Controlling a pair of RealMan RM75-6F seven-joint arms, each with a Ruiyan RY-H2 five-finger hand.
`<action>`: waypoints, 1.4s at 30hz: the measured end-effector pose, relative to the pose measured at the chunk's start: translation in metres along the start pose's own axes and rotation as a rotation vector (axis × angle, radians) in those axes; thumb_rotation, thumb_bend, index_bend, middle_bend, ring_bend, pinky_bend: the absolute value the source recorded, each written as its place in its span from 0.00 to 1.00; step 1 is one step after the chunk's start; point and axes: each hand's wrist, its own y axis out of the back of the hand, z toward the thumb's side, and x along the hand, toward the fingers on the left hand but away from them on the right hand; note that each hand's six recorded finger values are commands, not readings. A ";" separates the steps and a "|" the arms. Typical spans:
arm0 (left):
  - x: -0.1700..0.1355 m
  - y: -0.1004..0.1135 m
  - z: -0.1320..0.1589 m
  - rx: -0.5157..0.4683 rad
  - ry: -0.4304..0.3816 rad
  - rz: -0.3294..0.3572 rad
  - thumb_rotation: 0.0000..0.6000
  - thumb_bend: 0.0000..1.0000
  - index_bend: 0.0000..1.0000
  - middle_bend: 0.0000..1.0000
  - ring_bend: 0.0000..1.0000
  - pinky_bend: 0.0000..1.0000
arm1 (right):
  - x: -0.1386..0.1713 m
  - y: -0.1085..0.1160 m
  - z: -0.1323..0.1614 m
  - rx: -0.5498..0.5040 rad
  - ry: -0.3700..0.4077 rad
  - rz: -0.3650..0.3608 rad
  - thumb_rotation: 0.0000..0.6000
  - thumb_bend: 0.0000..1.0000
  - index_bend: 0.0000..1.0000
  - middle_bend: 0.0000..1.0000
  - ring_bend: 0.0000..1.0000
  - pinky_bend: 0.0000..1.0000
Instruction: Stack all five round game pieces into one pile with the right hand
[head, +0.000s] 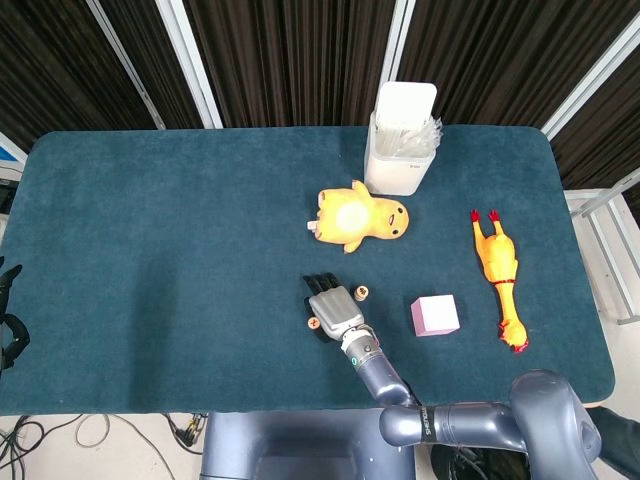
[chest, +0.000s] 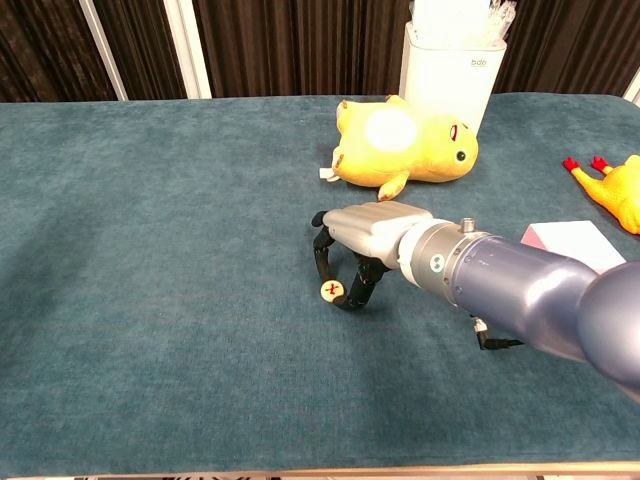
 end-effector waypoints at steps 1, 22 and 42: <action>0.000 0.000 0.000 0.000 0.000 0.000 1.00 0.82 0.13 0.00 0.00 0.01 | 0.000 0.000 0.000 0.000 0.001 -0.001 1.00 0.41 0.51 0.00 0.00 0.00; 0.000 0.001 -0.001 -0.002 0.000 0.000 1.00 0.82 0.13 0.00 0.00 0.01 | 0.011 0.042 -0.031 0.001 -0.046 -0.069 1.00 0.41 0.51 0.00 0.00 0.00; -0.001 0.002 -0.001 0.001 0.005 0.005 1.00 0.82 0.13 0.00 0.00 0.01 | 0.027 0.060 -0.085 0.039 -0.132 -0.058 1.00 0.41 0.51 0.00 0.00 0.01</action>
